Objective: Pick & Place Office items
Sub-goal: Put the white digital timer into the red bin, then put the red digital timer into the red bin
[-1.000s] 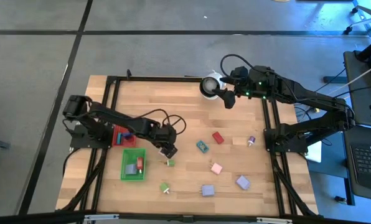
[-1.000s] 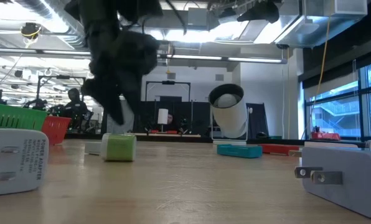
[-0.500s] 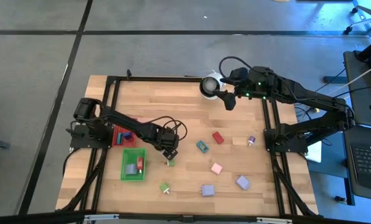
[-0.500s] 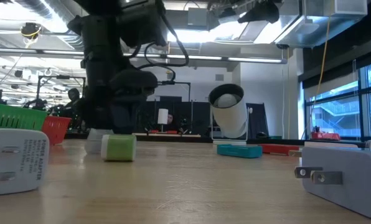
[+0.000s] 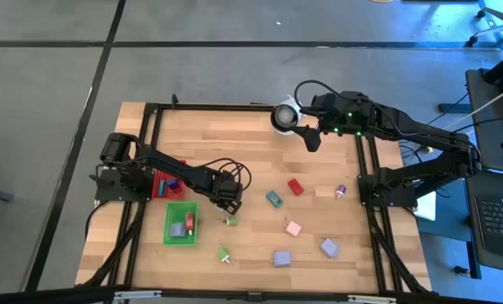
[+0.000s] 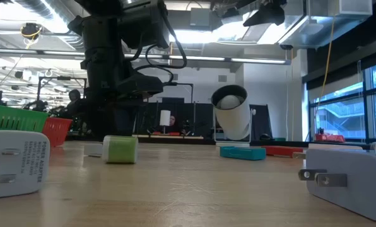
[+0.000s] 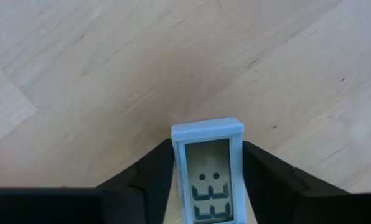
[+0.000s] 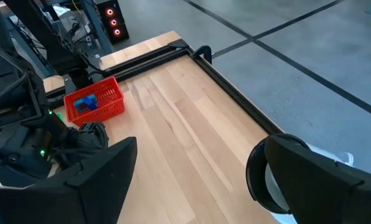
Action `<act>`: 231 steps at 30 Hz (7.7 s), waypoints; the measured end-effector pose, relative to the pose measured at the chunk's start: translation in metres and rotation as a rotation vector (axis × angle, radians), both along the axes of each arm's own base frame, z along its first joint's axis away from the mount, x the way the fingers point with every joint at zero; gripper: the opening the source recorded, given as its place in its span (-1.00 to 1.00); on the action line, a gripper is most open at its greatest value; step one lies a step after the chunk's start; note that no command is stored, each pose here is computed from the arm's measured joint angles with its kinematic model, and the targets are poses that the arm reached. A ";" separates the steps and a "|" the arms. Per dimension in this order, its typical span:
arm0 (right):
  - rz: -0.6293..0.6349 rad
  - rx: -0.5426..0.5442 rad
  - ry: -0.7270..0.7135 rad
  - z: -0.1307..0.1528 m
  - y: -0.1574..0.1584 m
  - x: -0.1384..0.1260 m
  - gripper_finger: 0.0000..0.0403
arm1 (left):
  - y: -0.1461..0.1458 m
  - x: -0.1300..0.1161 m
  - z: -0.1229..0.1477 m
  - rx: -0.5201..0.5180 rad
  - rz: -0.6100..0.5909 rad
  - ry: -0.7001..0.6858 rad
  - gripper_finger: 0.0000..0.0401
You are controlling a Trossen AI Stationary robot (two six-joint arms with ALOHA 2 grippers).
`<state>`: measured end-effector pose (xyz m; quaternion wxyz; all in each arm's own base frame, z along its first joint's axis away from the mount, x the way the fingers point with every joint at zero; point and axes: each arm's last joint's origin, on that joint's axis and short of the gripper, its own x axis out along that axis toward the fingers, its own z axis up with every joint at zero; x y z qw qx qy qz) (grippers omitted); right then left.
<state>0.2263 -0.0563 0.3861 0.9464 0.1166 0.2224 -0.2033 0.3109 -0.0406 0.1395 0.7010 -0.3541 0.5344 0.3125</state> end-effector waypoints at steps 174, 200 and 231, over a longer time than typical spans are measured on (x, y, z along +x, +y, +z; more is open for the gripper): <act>-0.149 0.303 0.159 -0.045 0.005 0.037 0.77 | 0.057 -0.112 0.105 0.294 0.323 0.288 0.12; -0.292 0.403 0.929 -0.201 0.073 0.096 0.77 | 0.065 -0.088 0.199 0.656 -0.010 0.087 0.09; -0.278 0.558 0.883 -0.255 0.051 0.085 -0.16 | 0.066 -0.089 0.199 0.692 -0.069 0.122 0.06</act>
